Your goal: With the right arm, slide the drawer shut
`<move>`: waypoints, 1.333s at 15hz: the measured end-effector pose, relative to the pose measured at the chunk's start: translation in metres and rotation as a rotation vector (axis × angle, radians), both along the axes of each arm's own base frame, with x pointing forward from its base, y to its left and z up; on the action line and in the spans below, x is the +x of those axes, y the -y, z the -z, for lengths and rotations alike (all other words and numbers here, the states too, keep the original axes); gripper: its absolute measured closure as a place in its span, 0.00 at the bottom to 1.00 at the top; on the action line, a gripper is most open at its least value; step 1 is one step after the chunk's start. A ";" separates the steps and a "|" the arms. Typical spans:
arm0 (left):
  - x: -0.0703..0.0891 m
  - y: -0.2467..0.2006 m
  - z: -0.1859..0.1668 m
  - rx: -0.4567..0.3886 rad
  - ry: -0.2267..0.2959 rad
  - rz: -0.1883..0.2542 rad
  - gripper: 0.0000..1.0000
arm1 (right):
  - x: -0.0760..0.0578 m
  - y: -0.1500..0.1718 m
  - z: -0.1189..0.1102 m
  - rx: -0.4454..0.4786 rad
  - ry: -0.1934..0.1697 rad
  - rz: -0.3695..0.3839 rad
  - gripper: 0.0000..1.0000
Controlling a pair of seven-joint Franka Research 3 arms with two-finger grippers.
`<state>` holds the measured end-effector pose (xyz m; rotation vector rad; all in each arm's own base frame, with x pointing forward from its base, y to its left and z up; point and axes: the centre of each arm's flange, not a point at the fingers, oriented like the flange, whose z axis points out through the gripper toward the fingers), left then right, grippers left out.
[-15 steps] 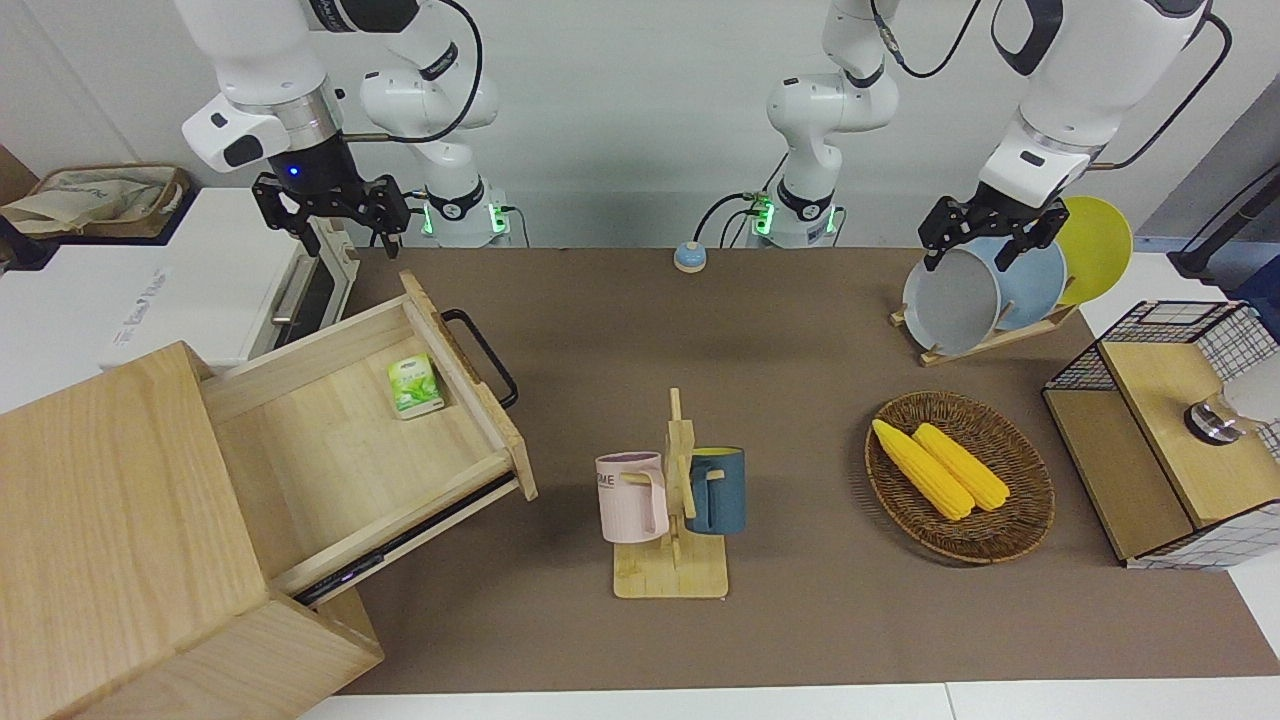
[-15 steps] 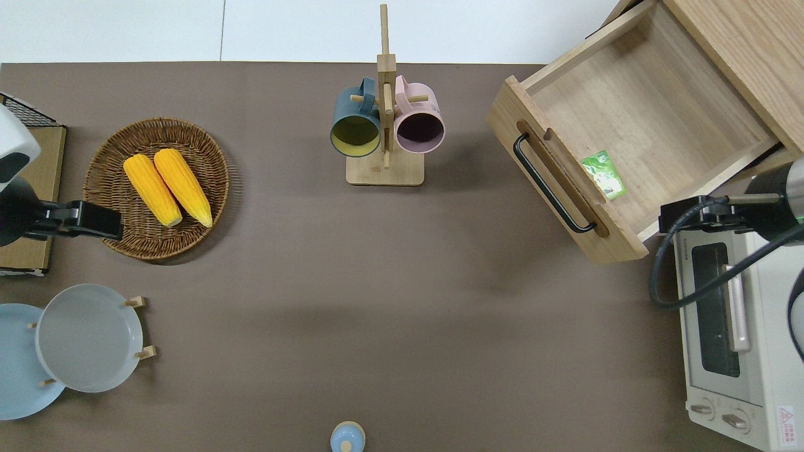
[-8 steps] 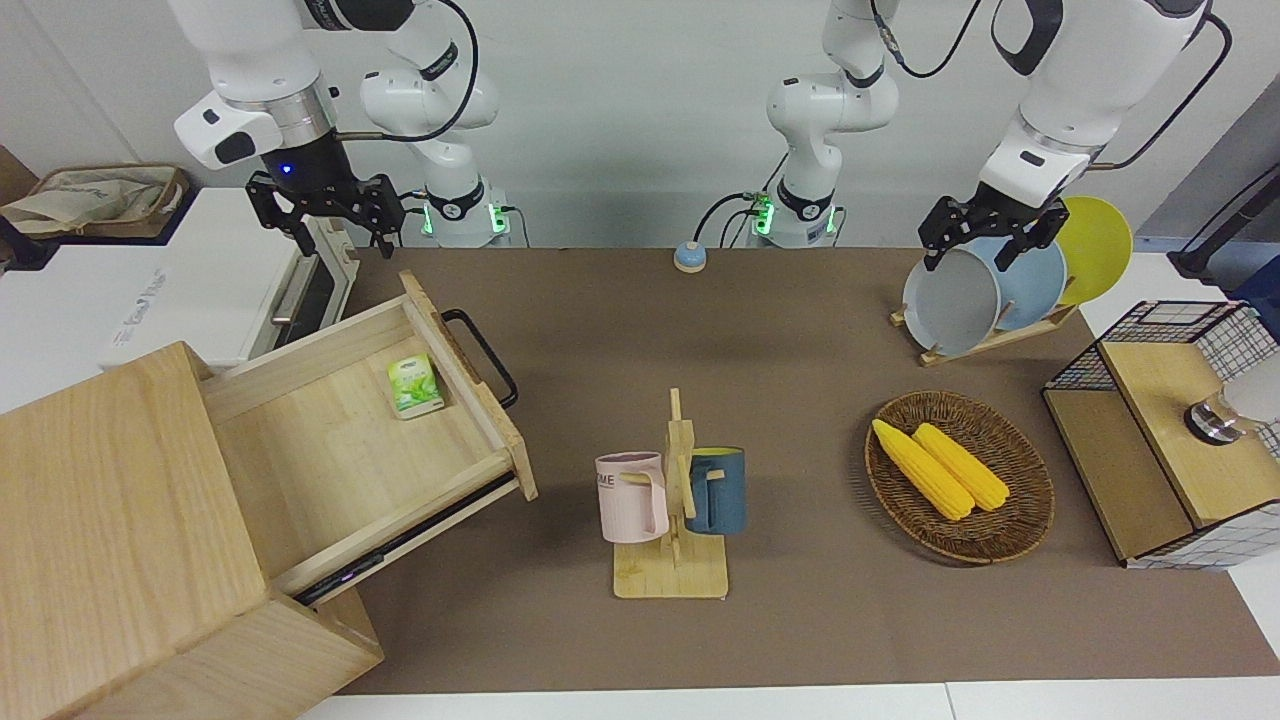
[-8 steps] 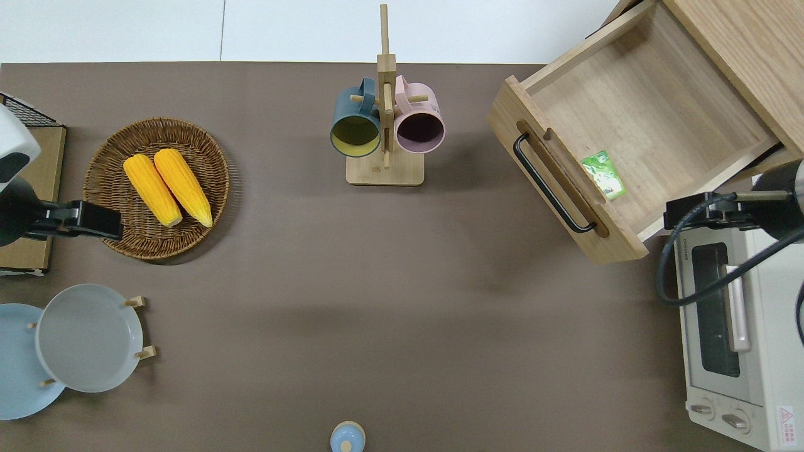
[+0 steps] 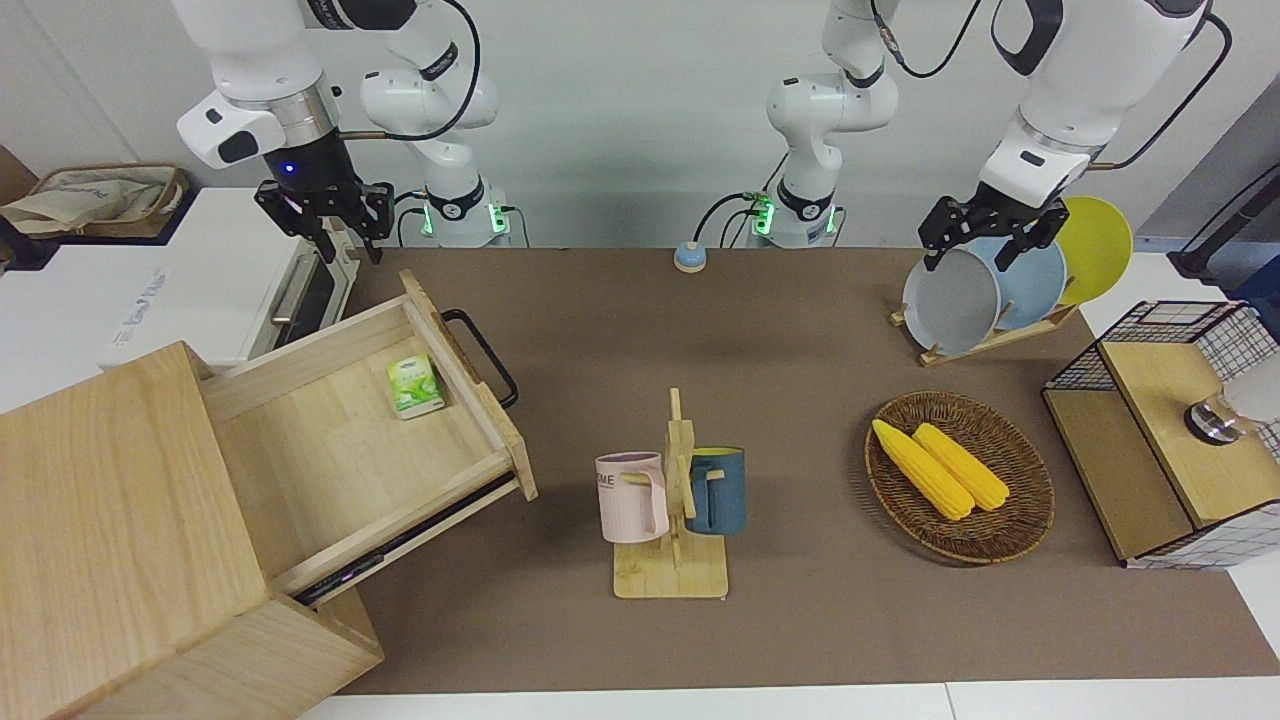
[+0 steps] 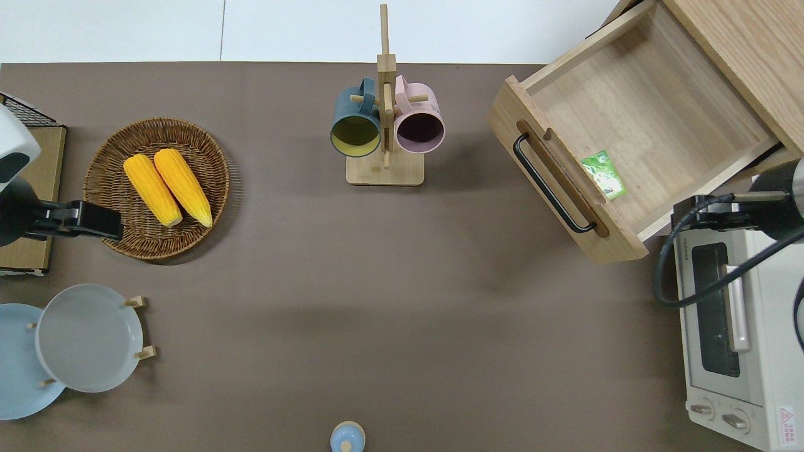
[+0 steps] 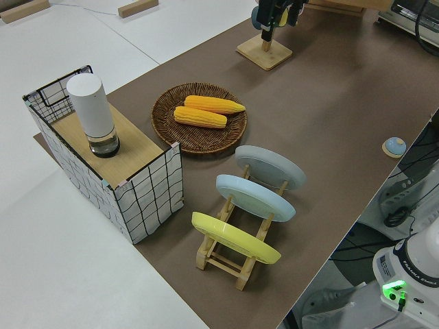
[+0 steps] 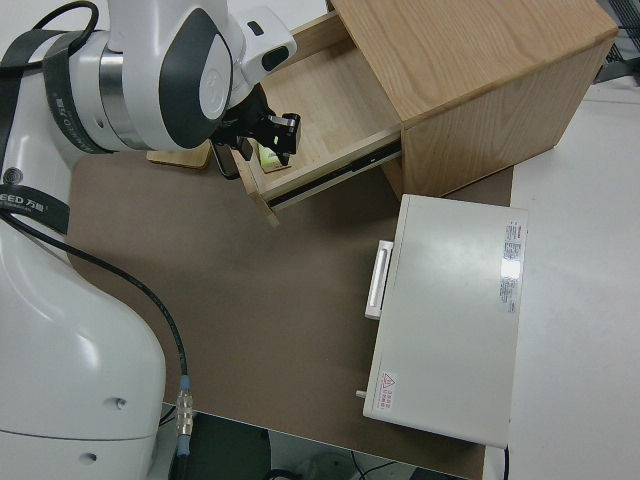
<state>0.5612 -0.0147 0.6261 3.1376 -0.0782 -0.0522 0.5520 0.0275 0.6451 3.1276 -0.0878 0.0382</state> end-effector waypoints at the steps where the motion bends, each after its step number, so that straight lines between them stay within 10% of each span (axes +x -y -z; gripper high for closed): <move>1: 0.000 0.000 0.000 0.000 0.000 0.000 0.00 | 0.000 0.000 0.000 0.000 -0.001 0.000 0.56; 6: 0.000 0.000 0.000 0.000 0.000 0.000 0.00 | -0.001 -0.001 0.000 0.000 -0.005 -0.003 0.99; 20: 0.000 0.000 0.000 0.000 0.000 0.000 0.00 | -0.008 -0.030 -0.024 0.003 0.017 -0.022 0.99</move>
